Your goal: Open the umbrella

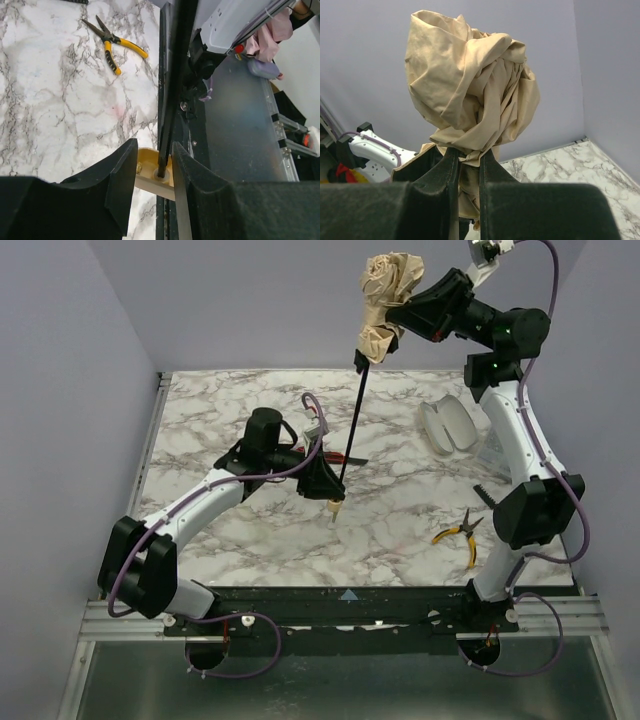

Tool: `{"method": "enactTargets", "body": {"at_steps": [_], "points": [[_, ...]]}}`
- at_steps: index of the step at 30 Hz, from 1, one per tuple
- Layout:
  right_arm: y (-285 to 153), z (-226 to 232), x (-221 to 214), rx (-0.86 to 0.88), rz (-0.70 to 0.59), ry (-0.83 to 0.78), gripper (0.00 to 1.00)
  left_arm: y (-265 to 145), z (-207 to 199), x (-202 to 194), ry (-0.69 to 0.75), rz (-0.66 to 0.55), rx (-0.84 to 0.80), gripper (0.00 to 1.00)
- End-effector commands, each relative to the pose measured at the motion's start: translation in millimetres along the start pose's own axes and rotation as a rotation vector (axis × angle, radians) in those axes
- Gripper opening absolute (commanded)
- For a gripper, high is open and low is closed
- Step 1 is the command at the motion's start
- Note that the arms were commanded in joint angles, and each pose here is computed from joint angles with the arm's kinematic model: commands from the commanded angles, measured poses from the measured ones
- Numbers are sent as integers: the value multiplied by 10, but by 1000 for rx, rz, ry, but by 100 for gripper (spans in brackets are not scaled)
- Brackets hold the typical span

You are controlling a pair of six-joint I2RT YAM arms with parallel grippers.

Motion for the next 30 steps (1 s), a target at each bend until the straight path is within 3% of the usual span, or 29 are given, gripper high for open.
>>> {"method": "enactTargets", "body": {"at_steps": [1,9,13,15,21,27,30], "points": [[-12,186,524,2,-175,-147,0,21,-205,-421,-63,84,-55,36],[-76,184,765,-30,-259,-172,0,28,-221,-720,-99,128,-46,36],[-97,112,692,-49,-242,-140,0,33,-160,-640,-83,123,-2,36],[-129,32,572,-60,-219,-101,0,36,-83,-400,-65,103,66,39],[-238,-160,187,-92,-149,-4,1,-87,-81,617,126,-39,199,68],[-331,-142,-94,-97,-80,39,1,-359,-97,1150,178,-111,263,73],[-369,-141,-219,-120,-70,83,1,-513,-14,1430,210,-155,398,76]]}}
Point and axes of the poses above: each gripper's point midway between its finger pads, its own y axis out along the fingers, its own z axis along the line the jaws close on, x = y × z, the point moved 3 cm from there along -y, back along the fingers, and after that the axes turned 14 degrees about y, right-handed, at the moved point
